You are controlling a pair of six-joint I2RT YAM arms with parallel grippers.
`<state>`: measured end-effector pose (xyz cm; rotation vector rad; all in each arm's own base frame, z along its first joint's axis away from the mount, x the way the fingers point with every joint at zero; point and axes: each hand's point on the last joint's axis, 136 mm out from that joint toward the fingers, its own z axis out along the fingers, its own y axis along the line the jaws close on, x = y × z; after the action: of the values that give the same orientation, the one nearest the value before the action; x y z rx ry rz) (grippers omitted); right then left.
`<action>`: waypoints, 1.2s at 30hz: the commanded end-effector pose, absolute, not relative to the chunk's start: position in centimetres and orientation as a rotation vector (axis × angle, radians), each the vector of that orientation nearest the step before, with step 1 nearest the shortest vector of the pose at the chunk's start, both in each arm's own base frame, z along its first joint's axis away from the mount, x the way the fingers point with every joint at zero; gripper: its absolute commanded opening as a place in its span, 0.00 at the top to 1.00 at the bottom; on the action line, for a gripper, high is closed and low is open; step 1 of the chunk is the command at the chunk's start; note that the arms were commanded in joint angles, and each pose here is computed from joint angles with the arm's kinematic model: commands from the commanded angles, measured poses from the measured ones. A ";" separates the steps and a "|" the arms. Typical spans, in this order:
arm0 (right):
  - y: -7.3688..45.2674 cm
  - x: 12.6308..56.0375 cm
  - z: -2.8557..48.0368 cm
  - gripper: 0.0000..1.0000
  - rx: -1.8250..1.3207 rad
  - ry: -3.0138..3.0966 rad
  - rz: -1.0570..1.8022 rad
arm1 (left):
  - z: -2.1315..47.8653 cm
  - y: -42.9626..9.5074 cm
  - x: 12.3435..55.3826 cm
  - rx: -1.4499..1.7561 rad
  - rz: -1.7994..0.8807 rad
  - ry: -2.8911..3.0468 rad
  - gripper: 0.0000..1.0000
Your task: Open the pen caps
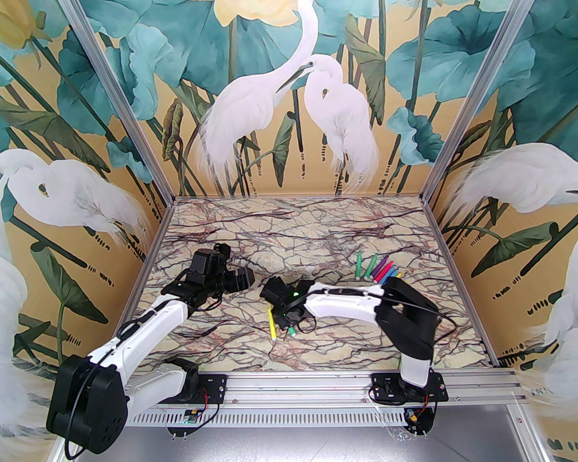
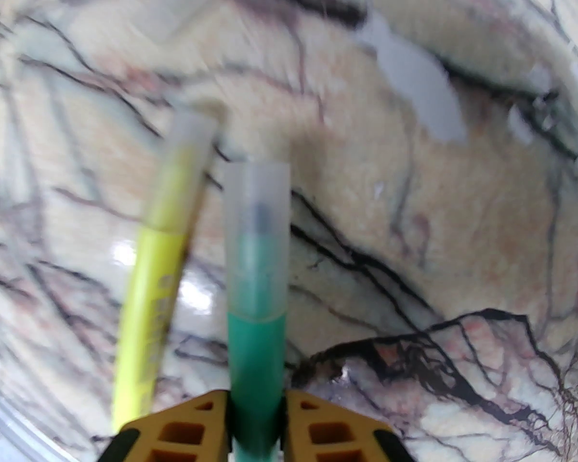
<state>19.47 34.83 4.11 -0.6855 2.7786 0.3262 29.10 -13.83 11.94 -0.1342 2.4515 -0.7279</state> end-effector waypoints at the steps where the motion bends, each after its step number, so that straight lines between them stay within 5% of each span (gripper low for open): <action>1: 35.1 20.4 6.5 0.79 -0.666 2.692 0.443 | 12.9 -16.1 29.0 -0.074 -0.924 2.405 0.23; 17: 34.0 22.2 11.8 0.79 -0.635 2.462 0.650 | 16.4 -21.9 27.7 0.127 -1.345 2.295 0.27; 36: 35.4 22.2 15.3 0.80 -0.667 2.352 0.765 | 17.6 -24.9 27.4 0.200 -1.474 2.264 0.43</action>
<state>22.12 34.93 13.20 -0.6460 2.4220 0.7086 27.10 -24.10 16.01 0.1554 2.3106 -1.4325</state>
